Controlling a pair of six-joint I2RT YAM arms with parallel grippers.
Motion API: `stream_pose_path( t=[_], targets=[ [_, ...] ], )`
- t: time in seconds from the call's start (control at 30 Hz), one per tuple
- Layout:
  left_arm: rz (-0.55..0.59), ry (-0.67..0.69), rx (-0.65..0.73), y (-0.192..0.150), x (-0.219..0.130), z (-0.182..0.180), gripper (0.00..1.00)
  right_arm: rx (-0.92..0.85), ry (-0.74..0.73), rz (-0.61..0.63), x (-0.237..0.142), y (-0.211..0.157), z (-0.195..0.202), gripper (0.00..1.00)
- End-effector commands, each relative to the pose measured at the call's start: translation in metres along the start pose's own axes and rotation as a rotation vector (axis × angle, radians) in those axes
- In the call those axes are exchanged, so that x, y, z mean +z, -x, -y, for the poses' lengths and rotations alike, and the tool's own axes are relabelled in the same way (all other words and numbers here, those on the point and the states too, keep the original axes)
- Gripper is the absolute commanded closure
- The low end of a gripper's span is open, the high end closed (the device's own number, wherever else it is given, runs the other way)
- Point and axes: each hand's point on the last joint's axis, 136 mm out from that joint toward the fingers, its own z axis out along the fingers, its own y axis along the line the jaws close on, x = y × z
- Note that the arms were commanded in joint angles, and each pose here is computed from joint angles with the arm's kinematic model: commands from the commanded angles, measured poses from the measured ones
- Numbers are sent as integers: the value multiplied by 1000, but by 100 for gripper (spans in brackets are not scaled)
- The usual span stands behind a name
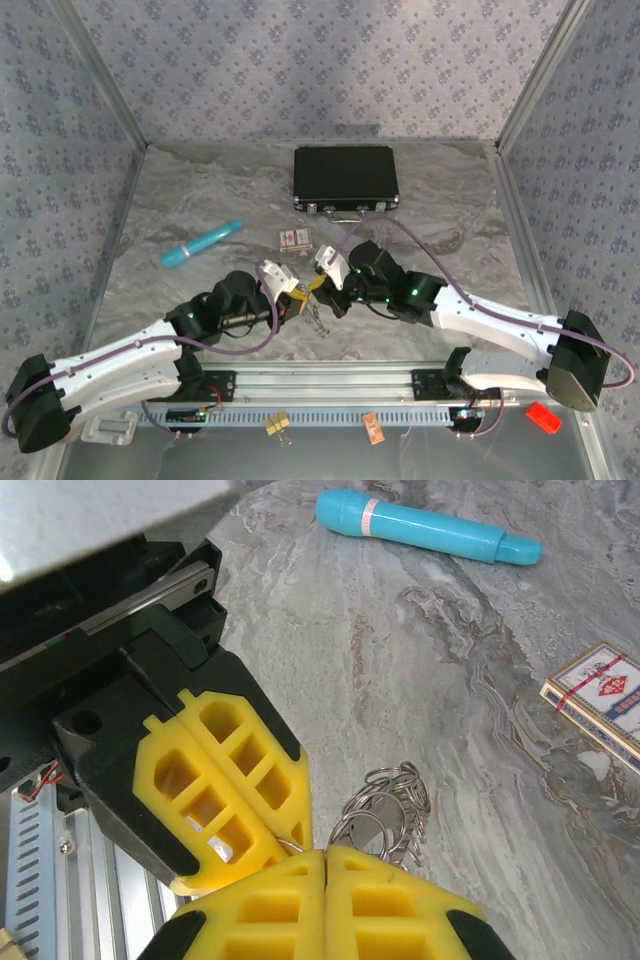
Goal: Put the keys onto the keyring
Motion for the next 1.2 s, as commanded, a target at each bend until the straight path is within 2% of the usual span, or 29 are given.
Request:
stream_pose_path(
  t=[0.0, 0.4, 0.73, 1.17],
  targets=[
    [70, -33, 27, 17, -4, 6, 100, -29, 37, -5, 0, 2, -8, 100],
    [71, -4, 0, 17, -4, 1, 100, -46, -6, -50, -5, -10, -5, 100],
    [74, -31, 4, 19, -4, 6, 100, -52, 7, -15, 1, 0, -9, 100],
    [73, -61, 2, 19, -2, 11, 100, -76, -49, 12, 6, 5, -3, 100]
  ],
)
